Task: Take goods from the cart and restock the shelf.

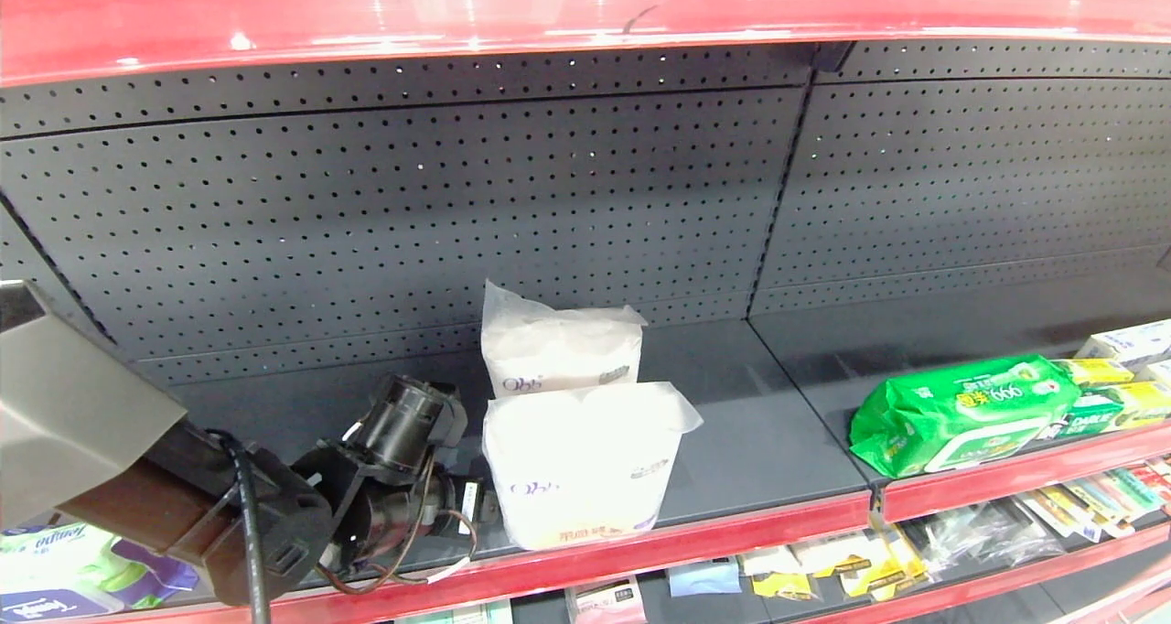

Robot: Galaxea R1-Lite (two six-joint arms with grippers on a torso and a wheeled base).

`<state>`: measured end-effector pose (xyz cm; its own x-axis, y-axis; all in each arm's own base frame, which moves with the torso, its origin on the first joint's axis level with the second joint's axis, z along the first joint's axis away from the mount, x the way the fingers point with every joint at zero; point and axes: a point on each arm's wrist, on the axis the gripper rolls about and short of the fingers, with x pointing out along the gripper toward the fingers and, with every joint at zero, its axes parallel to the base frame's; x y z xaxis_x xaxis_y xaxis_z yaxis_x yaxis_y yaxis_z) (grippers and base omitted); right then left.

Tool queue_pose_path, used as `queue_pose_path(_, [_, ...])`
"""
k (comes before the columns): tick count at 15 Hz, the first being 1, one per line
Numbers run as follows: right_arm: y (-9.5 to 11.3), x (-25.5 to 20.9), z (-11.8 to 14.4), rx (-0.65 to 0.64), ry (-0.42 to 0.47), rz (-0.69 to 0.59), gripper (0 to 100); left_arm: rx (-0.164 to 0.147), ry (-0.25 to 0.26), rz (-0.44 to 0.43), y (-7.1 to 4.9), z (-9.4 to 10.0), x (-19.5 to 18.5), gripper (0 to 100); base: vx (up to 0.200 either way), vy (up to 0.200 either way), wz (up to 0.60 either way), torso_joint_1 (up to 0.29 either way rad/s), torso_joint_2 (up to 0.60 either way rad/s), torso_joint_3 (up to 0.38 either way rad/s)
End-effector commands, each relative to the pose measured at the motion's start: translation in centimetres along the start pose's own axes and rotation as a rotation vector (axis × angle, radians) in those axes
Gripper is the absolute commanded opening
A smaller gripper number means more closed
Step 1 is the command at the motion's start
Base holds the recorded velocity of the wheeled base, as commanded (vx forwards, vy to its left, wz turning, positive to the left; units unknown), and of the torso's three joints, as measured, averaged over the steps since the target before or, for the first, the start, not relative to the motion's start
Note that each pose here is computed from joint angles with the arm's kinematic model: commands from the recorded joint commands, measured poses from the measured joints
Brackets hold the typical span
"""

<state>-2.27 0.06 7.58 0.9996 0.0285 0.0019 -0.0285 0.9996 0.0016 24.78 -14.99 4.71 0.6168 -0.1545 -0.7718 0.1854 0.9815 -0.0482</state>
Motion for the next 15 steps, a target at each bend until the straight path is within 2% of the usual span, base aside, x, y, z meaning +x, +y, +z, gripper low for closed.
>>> queue_pose_path(1, [0.0,0.0,0.0,0.0,-0.001,0.001,100,0.001,0.0,-0.001,-0.1,0.0,0.0,100,0.0,0.0,0.0,0.0,0.0,0.0])
queue_pose_path(11, [0.0,0.0,0.0,0.0,0.0,0.001,100,0.003,0.006,0.001,-0.1,-0.2,0.1,100,0.0,0.0,0.0,0.0,0.0,0.0])
queue_pose_path(12, [0.0,0.0,0.0,0.0,0.0,0.001,100,0.0,0.002,0.004,0.0,-0.1,0.1,100,0.0,0.0,0.0,0.0,0.0,0.0])
queue_pose_path(15, [0.0,0.0,0.0,0.0,0.0,0.001,100,-0.035,-0.05,0.022,1.1,0.9,-1.2,100,0.0,0.0,0.0,0.0,0.0,0.0])
